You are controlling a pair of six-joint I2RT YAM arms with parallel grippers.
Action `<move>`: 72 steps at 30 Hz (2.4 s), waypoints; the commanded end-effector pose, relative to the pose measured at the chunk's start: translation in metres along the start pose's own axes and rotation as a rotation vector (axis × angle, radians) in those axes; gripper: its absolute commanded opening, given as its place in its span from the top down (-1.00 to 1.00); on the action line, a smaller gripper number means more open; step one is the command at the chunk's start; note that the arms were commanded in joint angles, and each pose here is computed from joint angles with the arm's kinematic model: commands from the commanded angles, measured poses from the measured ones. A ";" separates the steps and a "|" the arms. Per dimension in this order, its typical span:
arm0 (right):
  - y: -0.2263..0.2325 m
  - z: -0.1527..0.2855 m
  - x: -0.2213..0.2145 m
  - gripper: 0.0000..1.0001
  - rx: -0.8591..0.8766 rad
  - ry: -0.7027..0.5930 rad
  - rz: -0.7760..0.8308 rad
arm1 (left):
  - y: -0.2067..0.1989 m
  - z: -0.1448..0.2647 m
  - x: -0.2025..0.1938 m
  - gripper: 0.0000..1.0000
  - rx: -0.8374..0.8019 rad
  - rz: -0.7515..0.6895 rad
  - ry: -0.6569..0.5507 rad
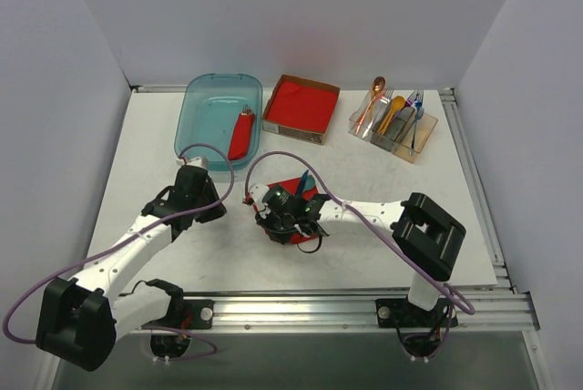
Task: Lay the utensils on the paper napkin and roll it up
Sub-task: Roll the napkin at the center of the board.
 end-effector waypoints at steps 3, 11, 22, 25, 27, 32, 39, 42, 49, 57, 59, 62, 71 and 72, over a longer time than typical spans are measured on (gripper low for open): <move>0.007 0.015 0.010 0.92 0.077 -0.023 0.031 | -0.012 0.000 0.010 0.57 -0.041 -0.012 -0.045; 0.006 0.015 0.010 0.90 0.072 -0.014 0.032 | -0.021 -0.011 0.001 0.57 -0.062 -0.021 -0.024; 0.001 0.018 0.017 0.90 0.077 -0.028 0.028 | -0.052 -0.029 -0.004 0.57 -0.132 -0.035 -0.033; 0.002 0.018 0.019 0.90 0.091 -0.033 0.032 | -0.058 -0.038 -0.004 0.57 -0.145 -0.022 -0.020; 0.003 0.017 0.020 0.90 0.102 -0.034 0.035 | -0.062 -0.045 -0.005 0.57 -0.156 -0.016 -0.007; 0.007 0.014 0.018 0.89 0.133 -0.033 0.034 | -0.073 -0.057 -0.003 0.57 -0.181 0.005 0.010; 0.011 0.010 0.014 0.88 0.162 -0.036 0.023 | -0.078 -0.061 0.002 0.57 -0.188 0.007 0.004; 0.010 0.009 0.013 0.88 0.163 -0.038 0.020 | -0.084 -0.068 -0.002 0.57 -0.212 0.011 0.035; 0.010 0.011 0.016 0.88 0.159 -0.048 0.029 | -0.090 -0.083 -0.007 0.58 -0.238 0.035 0.059; 0.002 0.015 0.023 0.93 0.107 -0.071 0.038 | -0.084 -0.090 -0.015 0.58 -0.204 0.025 0.081; 0.000 0.016 0.024 0.93 0.098 -0.076 0.037 | -0.082 -0.093 -0.018 0.59 -0.194 0.023 0.091; -0.003 0.019 0.028 0.94 0.082 -0.088 0.033 | -0.078 -0.097 -0.023 0.59 -0.178 0.021 0.103; -0.017 0.022 0.034 0.94 0.035 -0.082 0.015 | -0.072 -0.102 -0.033 0.62 -0.147 0.006 0.120; -0.017 0.023 0.034 0.94 0.035 -0.082 0.012 | -0.071 -0.103 -0.034 0.63 -0.142 0.003 0.117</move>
Point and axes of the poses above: each gripper's point midway between its finger pads, its own z axis back along the fingers, its own y axis along the line the jaws close on, x = y × z, the point moved 5 cm from there along z, back along the fingers, and after that the axes turned 4 degrees about z, right-handed, at the moved point
